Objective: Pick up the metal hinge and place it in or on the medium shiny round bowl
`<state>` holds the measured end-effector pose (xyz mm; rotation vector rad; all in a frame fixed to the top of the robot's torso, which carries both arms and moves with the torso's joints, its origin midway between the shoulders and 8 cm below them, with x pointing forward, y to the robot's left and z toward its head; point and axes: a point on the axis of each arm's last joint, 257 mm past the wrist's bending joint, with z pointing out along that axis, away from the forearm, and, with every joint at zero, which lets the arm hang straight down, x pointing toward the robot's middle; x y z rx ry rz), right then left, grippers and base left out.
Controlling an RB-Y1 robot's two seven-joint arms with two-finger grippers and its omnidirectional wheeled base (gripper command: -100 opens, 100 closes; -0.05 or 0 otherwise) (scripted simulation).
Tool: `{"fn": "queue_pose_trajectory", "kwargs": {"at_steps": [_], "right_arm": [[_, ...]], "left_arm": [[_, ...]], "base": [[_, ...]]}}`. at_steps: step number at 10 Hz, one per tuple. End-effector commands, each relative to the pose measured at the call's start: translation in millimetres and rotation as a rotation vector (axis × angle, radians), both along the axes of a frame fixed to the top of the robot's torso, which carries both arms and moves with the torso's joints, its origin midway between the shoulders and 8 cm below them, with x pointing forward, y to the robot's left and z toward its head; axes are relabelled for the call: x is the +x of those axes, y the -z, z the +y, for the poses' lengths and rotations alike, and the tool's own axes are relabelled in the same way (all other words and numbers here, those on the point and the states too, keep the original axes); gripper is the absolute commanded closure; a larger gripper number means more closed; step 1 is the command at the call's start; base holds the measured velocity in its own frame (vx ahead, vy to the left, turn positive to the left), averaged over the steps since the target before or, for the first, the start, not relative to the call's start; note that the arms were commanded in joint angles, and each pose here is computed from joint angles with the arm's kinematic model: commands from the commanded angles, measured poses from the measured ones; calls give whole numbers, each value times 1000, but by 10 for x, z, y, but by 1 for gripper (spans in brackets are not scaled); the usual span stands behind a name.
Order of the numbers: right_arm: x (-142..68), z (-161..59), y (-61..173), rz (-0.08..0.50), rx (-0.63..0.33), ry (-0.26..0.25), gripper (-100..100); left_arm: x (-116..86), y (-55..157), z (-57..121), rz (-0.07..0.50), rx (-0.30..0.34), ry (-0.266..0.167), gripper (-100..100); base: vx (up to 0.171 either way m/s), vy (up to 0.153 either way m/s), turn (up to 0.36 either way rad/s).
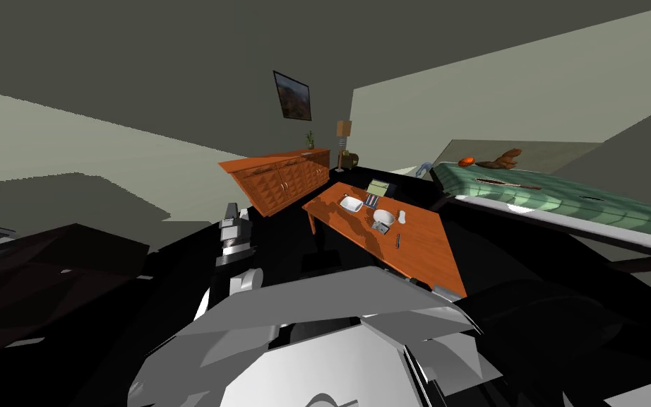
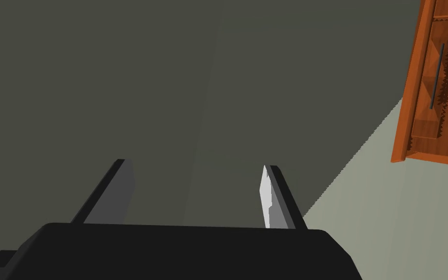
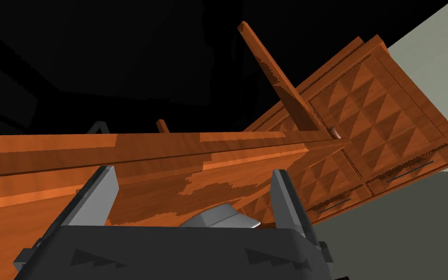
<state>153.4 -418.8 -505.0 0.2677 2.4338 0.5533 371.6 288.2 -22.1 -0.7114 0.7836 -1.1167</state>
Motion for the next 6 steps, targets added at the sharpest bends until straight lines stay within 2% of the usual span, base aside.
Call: {"fn": "queue_pose_trajectory", "kwargs": {"at_steps": [1,2,3,4,5,6], "right_arm": [[-145,-187,34,37,-48,-50,-100],[-221,-281,70,55,-62,-37,-100],[-395,-511,93,101,-118,-75,-100],[-469,-602,117,118,-132,-63,-100],[-605,-798,104,155,-181,-105,-100],[-680,-890,119,172,-195,-93,-100]], "left_arm": [[0,0,0,0,0,0,0],[0,0,-1,0,0,0,0],[0,0,0,0,0,0,0],[0,0,-1,0,0,0,0],[0,0,0,0,0,0,0],[0,0,0,0,0,0,0]], "base": [[45,31,223],[47,23,144],[74,37,252],[69,23,117],[79,27,207],[65,17,117]]}}
